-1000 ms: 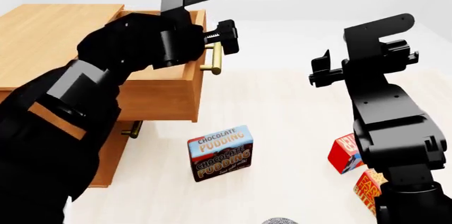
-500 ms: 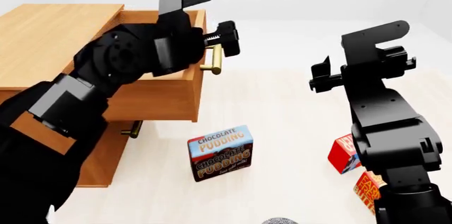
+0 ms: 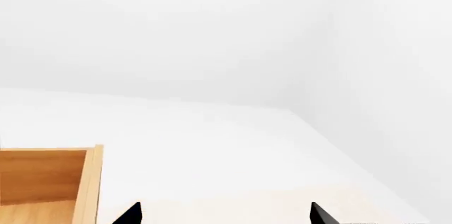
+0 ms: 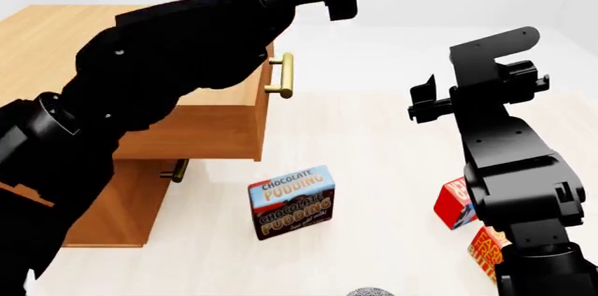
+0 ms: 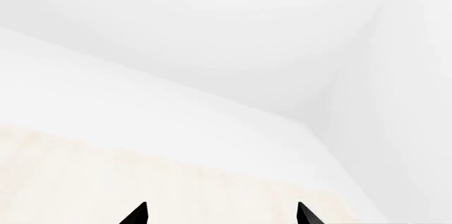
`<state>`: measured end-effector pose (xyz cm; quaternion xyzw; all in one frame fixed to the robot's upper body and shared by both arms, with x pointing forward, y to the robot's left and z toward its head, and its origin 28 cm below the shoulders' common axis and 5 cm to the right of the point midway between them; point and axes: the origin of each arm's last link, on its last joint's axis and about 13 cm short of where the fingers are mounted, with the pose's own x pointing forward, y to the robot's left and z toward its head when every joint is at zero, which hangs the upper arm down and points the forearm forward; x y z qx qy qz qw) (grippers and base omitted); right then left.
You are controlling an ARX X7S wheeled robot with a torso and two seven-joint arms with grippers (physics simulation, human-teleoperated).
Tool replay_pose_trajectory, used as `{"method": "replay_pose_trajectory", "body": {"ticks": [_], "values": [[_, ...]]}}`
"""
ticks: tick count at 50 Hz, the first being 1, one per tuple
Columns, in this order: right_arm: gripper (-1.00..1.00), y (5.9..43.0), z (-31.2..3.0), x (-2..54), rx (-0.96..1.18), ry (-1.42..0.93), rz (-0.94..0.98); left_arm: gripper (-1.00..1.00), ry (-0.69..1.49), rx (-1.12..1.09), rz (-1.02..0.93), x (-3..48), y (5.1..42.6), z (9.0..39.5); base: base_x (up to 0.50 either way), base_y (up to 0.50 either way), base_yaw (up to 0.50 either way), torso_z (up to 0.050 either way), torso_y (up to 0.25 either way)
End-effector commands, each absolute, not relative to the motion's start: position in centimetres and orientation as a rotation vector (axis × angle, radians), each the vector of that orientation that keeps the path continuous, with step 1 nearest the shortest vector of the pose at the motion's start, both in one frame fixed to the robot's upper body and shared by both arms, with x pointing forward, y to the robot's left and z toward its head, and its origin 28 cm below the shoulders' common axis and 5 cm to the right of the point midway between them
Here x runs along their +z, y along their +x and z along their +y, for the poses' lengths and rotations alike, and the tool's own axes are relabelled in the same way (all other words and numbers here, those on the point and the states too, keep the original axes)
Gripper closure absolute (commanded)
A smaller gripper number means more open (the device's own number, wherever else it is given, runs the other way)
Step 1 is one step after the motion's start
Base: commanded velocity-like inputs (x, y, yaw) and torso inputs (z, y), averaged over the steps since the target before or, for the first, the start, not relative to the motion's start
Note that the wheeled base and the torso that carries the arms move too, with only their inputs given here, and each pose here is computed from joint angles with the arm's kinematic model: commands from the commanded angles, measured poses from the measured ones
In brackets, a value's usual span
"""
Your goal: Put the bowl in the top drawer of the cabinet.
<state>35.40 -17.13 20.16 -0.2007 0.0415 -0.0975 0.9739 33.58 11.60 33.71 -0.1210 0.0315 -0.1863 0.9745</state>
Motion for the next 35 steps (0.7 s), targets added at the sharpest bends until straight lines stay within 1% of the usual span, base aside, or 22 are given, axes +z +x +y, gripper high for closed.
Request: {"method": "replay_pose_trajectory", "body": {"ticks": [1,9,15,26,35], "values": [[-1.00,35.0,-17.5,20.6,-0.215,-0.376,0.068,-1.00,-0.273,-0.515,0.048,33.8,29.2,11.9,0.00,0.00,0.00,0.000,0.000],[-1.00,34.1,-18.7,21.8,-0.293,-0.322,0.034,-1.00,-0.315,-0.653,0.196,31.3,26.3,13.4,0.00,0.00,0.00,0.000,0.000],[-1.00,33.4,-19.4,22.5,-0.339,-0.299,0.018,-1.00,-0.310,-0.686,0.215,29.6,24.0,14.5,0.00,0.00,0.00,0.000,0.000],[-1.00,32.9,-20.0,22.7,-0.395,-0.295,0.004,-1.00,-0.373,-0.793,0.320,27.0,20.1,16.6,0.00,0.00,0.00,0.000,0.000],[-1.00,33.0,-19.8,21.9,-0.396,-0.305,0.005,-1.00,-0.361,-0.852,0.415,24.0,17.9,17.1,0.00,0.00,0.00,0.000,0.000]]}}
